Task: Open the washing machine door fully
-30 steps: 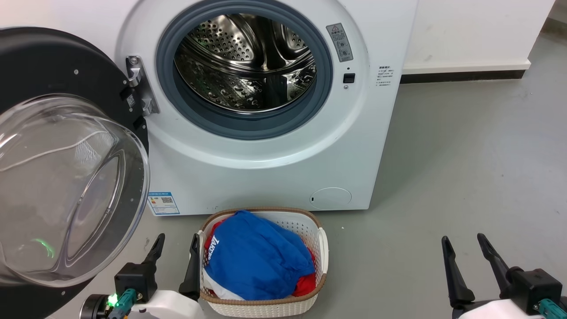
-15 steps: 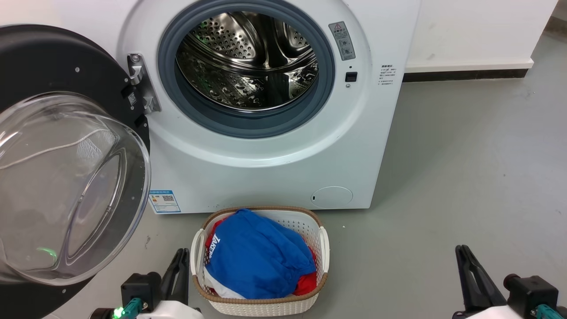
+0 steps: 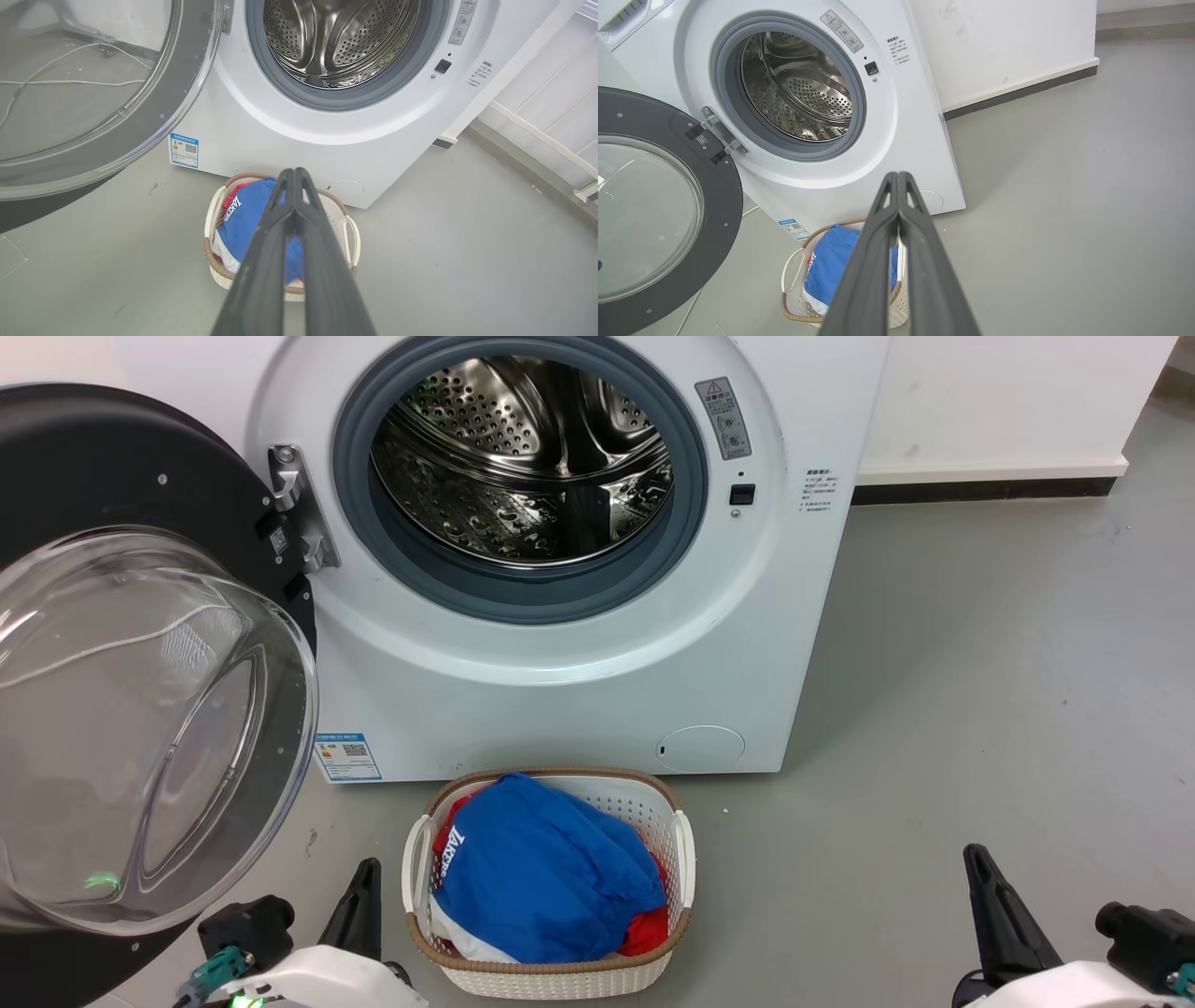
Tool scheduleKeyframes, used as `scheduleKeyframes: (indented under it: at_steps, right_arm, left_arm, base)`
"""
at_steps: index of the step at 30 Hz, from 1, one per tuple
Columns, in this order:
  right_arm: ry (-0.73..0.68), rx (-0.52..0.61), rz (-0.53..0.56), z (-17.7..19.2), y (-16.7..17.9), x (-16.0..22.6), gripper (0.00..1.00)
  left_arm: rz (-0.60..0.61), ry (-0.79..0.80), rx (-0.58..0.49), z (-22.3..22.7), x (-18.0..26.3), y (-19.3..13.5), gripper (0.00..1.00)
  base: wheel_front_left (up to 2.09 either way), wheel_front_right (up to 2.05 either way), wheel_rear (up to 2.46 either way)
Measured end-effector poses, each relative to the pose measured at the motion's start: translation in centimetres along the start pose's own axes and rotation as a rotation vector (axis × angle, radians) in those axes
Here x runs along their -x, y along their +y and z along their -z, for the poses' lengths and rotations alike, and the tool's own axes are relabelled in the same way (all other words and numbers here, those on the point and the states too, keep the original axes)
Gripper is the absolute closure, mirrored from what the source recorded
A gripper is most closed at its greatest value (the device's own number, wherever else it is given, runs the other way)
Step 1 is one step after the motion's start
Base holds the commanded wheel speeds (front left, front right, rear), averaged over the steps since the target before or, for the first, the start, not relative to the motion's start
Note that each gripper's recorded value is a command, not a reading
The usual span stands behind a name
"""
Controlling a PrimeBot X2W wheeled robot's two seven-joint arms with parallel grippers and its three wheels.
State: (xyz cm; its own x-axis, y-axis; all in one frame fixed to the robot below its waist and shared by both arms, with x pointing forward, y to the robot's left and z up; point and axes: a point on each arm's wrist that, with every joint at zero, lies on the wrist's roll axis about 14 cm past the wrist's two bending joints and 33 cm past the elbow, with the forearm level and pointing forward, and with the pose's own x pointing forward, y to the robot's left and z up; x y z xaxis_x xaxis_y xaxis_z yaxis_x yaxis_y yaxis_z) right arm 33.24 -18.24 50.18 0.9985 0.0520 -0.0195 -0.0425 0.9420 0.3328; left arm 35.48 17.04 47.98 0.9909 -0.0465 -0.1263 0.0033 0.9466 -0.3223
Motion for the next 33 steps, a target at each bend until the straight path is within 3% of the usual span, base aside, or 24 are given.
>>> scheduleKeyframes:
  at_steps: [19,33]
  right_arm:
    - [-0.008,-0.327,0.016,-0.1,-0.5,-1.3,1.0]
    - [-0.017,-0.504,0.019,-0.5,-0.7,-2.2,1.0]
  left_arm:
    - [-0.022,0.029,0.335,-0.1,-0.8,0.6,1.0]
    - [-0.019,0.02,0.517,-0.6,-1.3,0.9,1.0]
  base:
    - [0.0,0.0,0.0]
    - [0.0,0.0,0.0]
